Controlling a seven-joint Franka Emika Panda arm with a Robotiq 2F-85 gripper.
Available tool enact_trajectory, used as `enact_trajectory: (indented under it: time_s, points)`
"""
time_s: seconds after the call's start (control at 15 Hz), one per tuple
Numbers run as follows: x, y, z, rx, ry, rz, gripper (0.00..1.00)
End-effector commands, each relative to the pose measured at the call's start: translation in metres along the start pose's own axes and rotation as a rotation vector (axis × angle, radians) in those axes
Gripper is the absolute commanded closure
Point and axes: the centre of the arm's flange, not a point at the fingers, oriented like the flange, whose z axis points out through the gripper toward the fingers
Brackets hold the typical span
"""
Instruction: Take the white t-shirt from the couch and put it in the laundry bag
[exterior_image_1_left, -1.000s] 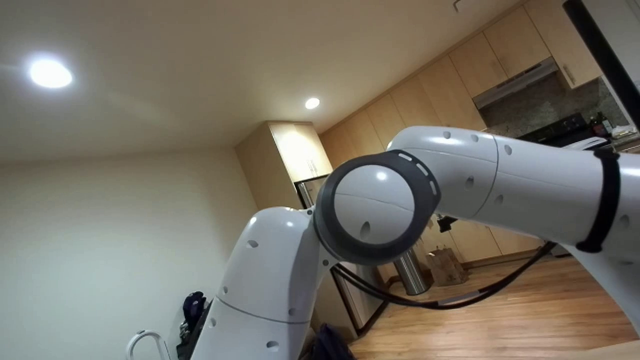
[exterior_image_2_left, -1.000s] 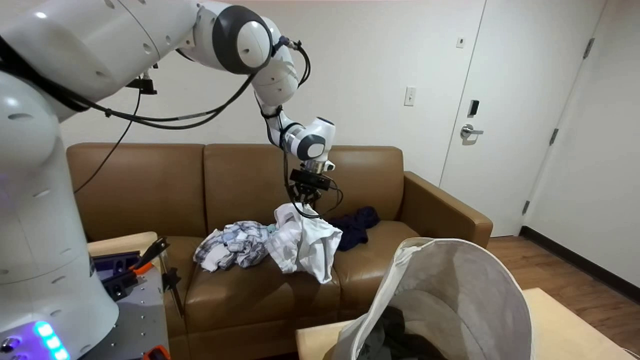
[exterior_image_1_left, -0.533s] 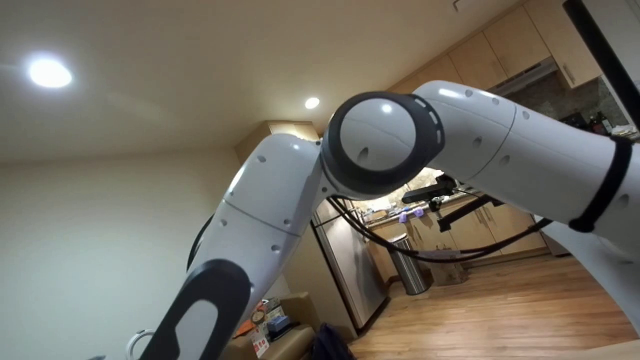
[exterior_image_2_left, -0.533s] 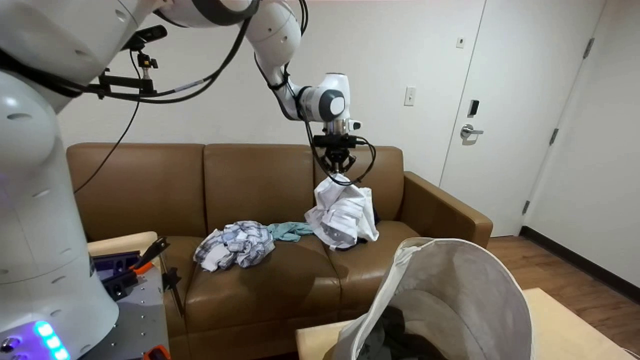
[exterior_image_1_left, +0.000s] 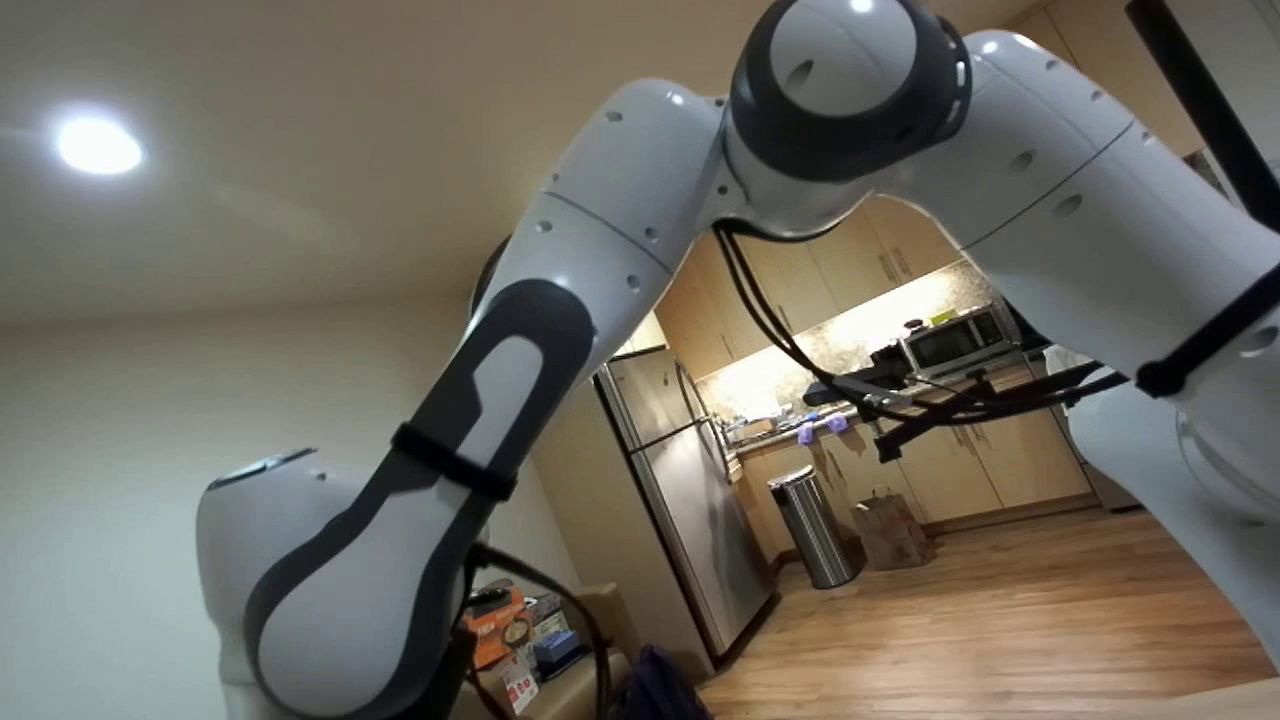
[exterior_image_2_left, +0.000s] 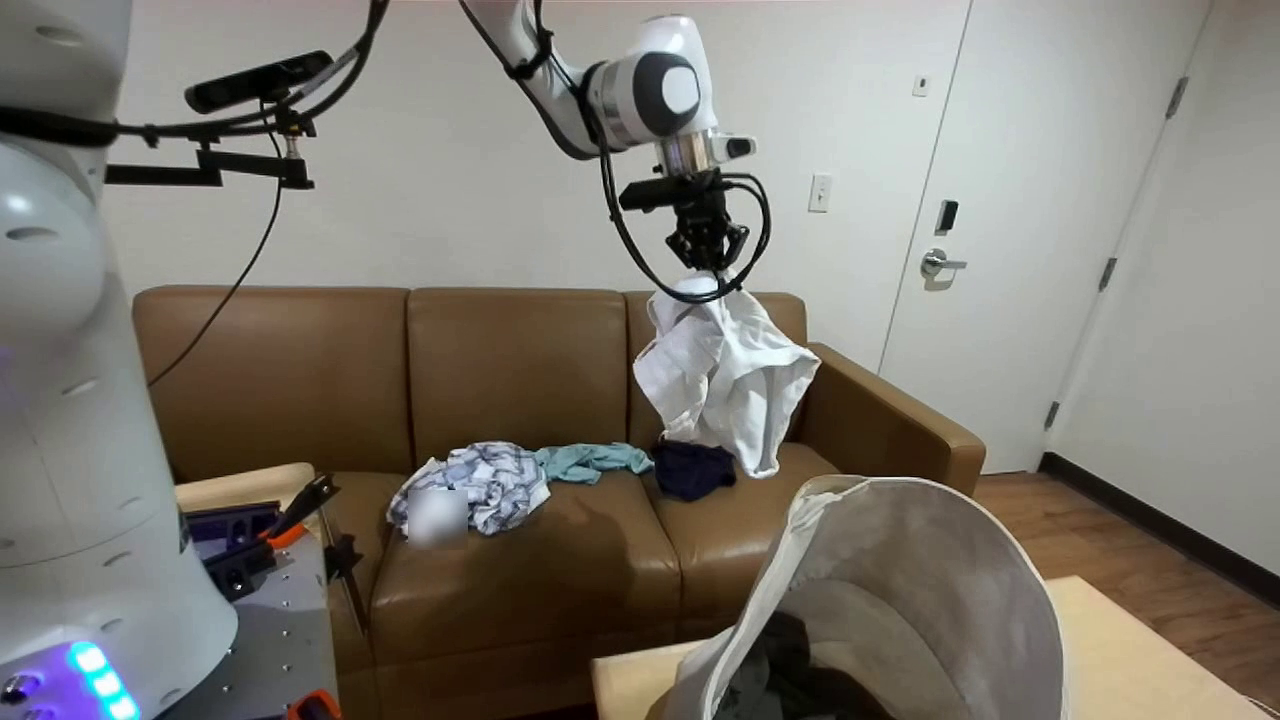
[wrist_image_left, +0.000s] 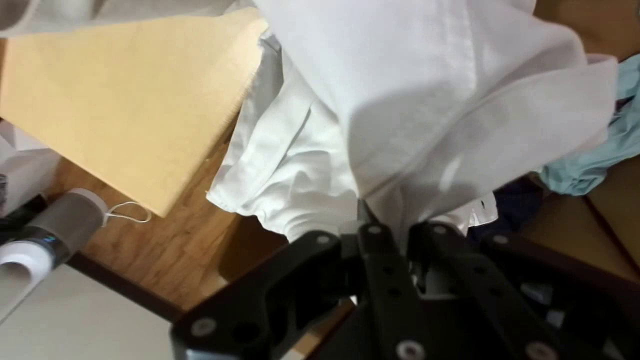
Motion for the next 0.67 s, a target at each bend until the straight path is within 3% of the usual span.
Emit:
enact_trajectory:
  time_s: [0.0, 0.07, 0.2, 0.4, 0.6]
  points:
    - [-0.05, 0.028, -0.075, -0.149, 0.053, 0.127, 0.92]
    - [-0.015, 0.02, -0.034, -0.075, 0.032, 0.069, 0.89]
    - [-0.03, 0.032, -0.06, -0.117, 0.055, 0.107, 0.89]
    - [-0.036, 0.032, -0.062, -0.143, 0.051, 0.103, 0.92]
    - [-0.023, 0.102, -0.103, -0.265, 0.113, 0.189, 0.92]
